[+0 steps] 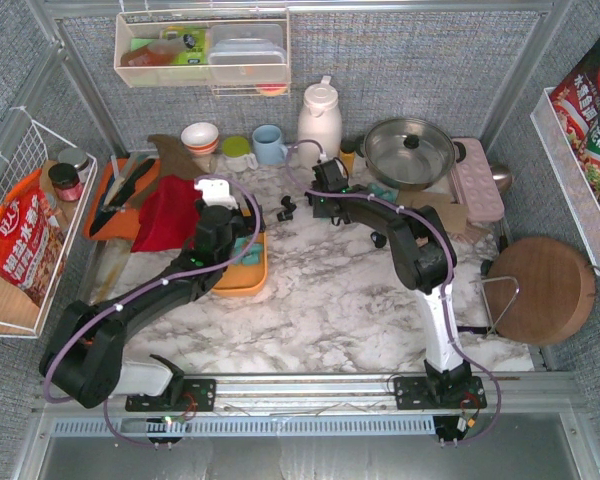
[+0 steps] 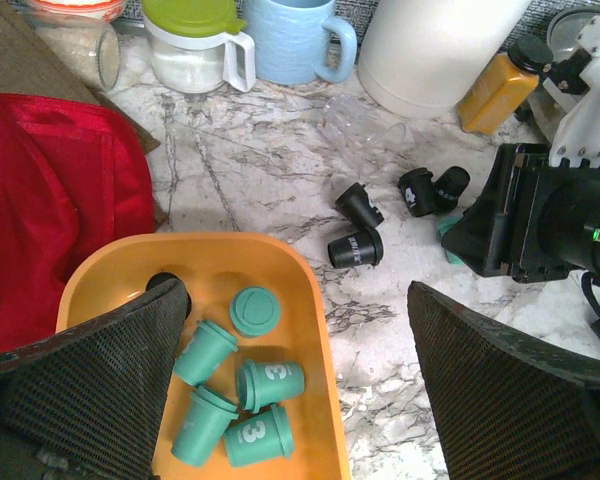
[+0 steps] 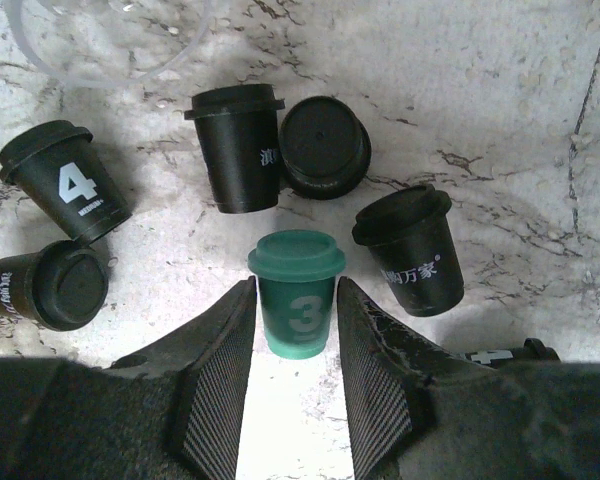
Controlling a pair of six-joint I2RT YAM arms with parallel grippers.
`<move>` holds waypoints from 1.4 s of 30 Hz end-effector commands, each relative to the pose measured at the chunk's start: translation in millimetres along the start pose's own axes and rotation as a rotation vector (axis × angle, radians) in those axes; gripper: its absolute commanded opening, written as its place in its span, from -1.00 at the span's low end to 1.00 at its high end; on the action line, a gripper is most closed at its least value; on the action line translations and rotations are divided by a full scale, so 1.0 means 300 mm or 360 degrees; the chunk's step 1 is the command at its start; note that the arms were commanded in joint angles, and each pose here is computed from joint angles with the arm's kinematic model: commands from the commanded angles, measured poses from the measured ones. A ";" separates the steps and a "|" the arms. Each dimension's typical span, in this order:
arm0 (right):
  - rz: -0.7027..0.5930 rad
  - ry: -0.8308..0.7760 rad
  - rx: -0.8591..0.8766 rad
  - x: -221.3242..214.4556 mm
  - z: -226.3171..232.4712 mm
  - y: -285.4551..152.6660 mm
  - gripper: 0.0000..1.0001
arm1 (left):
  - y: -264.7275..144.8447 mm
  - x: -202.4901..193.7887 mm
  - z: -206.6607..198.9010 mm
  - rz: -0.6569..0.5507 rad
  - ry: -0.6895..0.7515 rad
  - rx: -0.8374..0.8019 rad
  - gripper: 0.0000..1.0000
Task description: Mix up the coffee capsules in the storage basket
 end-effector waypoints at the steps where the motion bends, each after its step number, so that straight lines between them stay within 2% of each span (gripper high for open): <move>1: 0.0060 0.0047 -0.0006 -0.015 0.001 0.002 -0.15 | 0.006 0.018 -0.018 -0.0036 0.0007 -0.0053 0.98; 5: 0.0085 0.0050 0.0006 -0.016 0.004 0.003 -0.19 | 0.005 0.017 -0.020 -0.0032 0.0009 -0.0063 0.98; 7: 0.0086 0.0050 0.0012 -0.019 0.002 -0.001 -0.30 | 0.003 0.021 -0.022 -0.0034 0.0007 -0.0071 0.98; 11: 0.0048 0.0052 0.0052 -0.012 0.005 -0.027 -0.66 | -0.003 0.033 -0.030 -0.0049 0.0001 -0.0094 0.98; 17: -0.0049 0.0055 0.0137 0.027 0.009 -0.141 -0.80 | -0.003 0.028 -0.035 -0.0064 -0.0011 -0.0126 0.98; 24: -0.0241 0.0026 0.0224 0.075 0.000 -0.379 -0.82 | -0.007 0.024 -0.066 -0.0038 -0.0023 -0.0236 0.98; 32: -0.0444 0.0034 0.0388 0.042 0.024 -0.641 -0.82 | -0.054 -0.001 -0.186 -0.0008 0.0038 -0.0747 0.98; 38: -0.0530 0.0023 0.0547 -0.011 0.055 -0.762 -0.82 | -0.063 -0.033 -0.216 0.0032 0.0119 -0.0829 0.98; 42: -0.0574 0.0027 0.0638 -0.052 0.067 -0.820 -0.82 | -0.090 -0.067 -0.249 -0.0003 0.0298 -0.0946 0.98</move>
Point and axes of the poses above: each gripper's point midway between its finger pads, its own y axis out along the fingers, its own z axis along the line the jaws close on, x = y × z, the point moved 5 cm from there along -y, back along the fingers, and after that the axes turned 7 degrees about -y, right-handed, at the moved point
